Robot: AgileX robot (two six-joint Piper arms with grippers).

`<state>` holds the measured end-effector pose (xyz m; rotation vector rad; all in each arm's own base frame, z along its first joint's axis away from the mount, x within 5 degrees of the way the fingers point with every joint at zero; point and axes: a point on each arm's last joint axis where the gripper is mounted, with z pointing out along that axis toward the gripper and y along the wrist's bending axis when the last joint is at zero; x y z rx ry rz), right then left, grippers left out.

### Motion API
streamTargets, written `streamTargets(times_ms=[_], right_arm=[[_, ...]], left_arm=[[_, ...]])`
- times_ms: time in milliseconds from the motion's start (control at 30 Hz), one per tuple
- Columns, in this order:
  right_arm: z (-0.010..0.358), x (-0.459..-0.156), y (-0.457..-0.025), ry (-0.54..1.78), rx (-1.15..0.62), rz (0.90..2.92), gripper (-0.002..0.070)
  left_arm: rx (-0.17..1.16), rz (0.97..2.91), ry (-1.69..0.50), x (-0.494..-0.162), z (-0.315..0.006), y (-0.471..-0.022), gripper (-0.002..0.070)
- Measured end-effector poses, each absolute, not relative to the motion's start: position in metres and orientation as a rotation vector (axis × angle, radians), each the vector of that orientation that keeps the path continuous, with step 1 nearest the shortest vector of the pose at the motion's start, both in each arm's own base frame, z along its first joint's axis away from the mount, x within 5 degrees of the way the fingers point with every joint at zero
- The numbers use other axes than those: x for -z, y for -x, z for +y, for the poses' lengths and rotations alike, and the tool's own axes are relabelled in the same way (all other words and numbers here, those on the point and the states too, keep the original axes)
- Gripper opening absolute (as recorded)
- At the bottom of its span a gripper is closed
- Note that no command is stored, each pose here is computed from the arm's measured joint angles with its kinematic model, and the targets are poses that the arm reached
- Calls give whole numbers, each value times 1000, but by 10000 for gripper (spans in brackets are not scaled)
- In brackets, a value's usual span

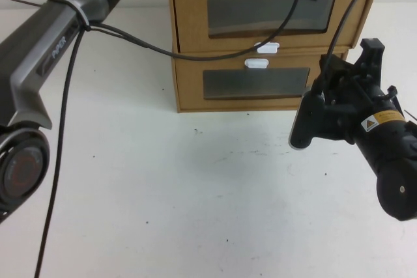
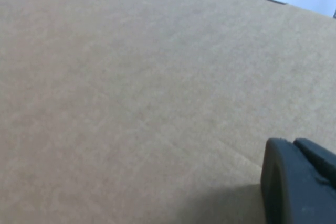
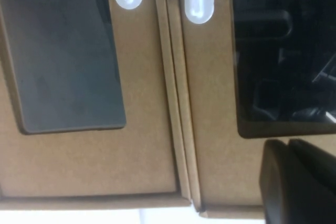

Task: Open the shoe box
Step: 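Pull the top drawer of the cardboard box fully open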

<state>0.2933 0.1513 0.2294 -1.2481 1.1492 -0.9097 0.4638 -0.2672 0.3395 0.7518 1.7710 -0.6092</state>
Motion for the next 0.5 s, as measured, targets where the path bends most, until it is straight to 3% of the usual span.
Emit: streamTargets(times_ms=[333, 500], right_arm=[[154, -226, -292, 1222, 822, 1203, -19], [170, -226, -283, 1251, 776, 1168, -19]], left_arm=[[564, 1734, -876, -371, -252, -445, -7], [643, 1756, -928, -379, -252, -431, -7]])
